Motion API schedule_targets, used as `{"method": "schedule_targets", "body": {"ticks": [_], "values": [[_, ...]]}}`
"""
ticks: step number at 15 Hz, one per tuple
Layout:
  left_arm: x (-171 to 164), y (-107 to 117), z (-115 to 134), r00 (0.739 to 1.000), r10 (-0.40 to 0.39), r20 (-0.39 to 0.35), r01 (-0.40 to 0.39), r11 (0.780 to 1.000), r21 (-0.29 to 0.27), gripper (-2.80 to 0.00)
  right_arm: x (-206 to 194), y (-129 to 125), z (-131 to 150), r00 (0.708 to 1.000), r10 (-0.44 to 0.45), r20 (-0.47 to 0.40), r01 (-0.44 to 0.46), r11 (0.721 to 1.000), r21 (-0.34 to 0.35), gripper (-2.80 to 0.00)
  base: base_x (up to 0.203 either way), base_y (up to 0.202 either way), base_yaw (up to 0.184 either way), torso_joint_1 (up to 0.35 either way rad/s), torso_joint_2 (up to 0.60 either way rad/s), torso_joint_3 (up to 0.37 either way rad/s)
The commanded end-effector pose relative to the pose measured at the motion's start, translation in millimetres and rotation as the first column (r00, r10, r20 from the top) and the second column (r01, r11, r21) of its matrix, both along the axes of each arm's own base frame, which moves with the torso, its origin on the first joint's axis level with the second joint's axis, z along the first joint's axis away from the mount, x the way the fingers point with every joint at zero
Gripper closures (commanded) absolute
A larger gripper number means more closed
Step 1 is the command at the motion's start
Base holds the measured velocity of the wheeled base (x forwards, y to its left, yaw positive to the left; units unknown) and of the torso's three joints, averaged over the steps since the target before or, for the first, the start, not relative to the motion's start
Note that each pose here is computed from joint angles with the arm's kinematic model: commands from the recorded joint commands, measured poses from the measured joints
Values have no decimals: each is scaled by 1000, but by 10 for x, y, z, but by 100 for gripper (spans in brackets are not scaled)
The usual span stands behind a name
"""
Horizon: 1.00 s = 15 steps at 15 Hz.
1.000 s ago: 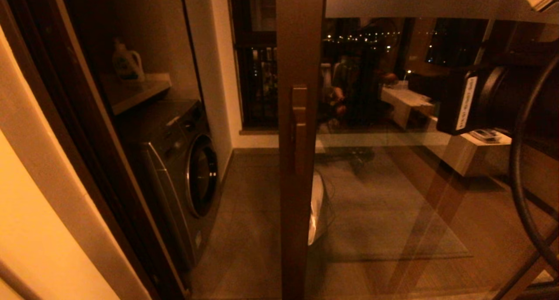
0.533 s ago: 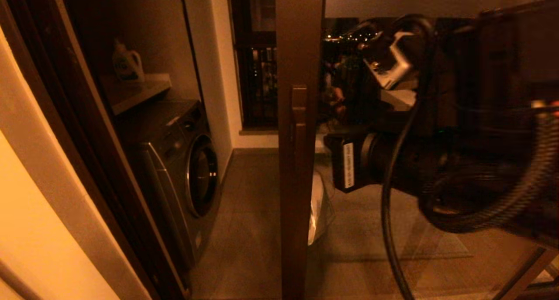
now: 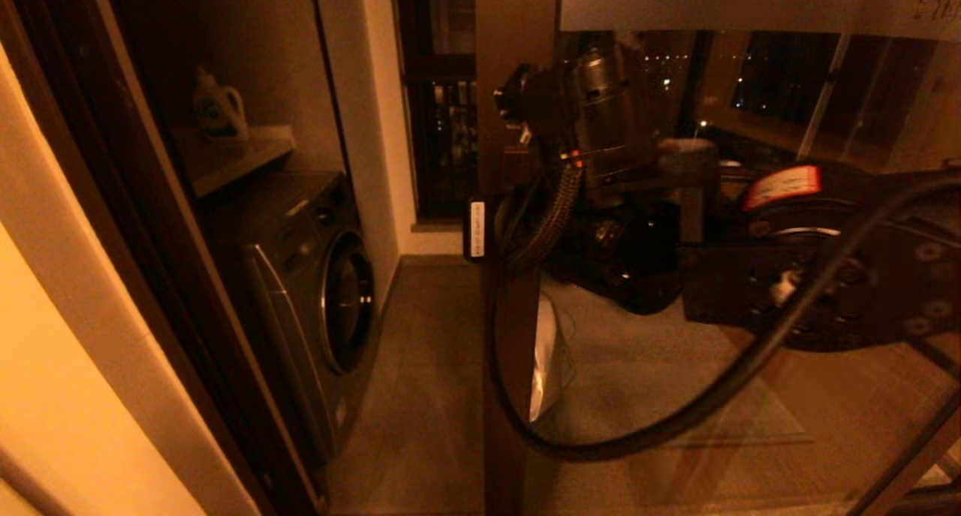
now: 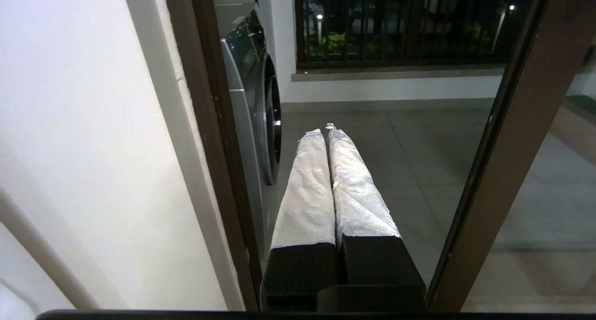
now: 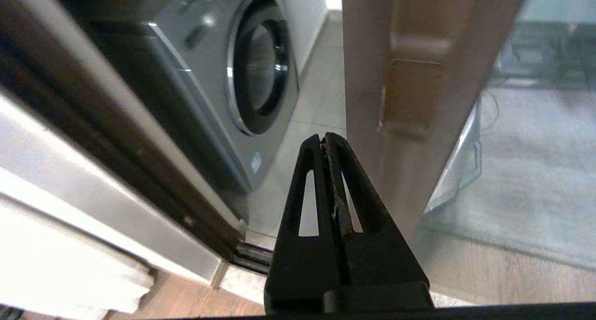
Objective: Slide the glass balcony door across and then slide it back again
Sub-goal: Open the slid door
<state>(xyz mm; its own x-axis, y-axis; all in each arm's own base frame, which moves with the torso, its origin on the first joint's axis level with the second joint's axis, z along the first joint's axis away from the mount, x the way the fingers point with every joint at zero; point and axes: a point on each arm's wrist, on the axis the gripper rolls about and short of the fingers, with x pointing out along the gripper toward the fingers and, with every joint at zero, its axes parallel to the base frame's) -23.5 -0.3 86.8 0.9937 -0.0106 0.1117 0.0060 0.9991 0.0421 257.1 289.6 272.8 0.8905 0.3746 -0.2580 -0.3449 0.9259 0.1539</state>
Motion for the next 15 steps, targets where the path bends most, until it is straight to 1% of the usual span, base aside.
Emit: {"method": "schedule_targets", "body": {"ticks": [1,4,8,10,15], "values": [[34,0,-110,999,0,-40,0,1000,0,0,195,161,-246,999,-16,-34,15,999,-29,0,0,0,0,0,0,0],[34,0,-110,999,0,-40,0,1000,0,0,333,140,-292,998,-46,-39,46,999,-20,0,0,0,0,0,0,0],[34,0,-110,999,0,-40,0,1000,0,0,388,-69,-145,996,-91,-20,91,996,5,0,0,0,0,0,0,0],[34,0,-110,999,0,-40,0,1000,0,0,377,-140,-101,995,-101,-16,101,995,10,0,0,0,0,0,0,0],[34,0,-110,999,0,-40,0,1000,1,0,329,-198,-162,994,-104,-35,103,995,-11,0,0,0,0,0,0,0]]}}
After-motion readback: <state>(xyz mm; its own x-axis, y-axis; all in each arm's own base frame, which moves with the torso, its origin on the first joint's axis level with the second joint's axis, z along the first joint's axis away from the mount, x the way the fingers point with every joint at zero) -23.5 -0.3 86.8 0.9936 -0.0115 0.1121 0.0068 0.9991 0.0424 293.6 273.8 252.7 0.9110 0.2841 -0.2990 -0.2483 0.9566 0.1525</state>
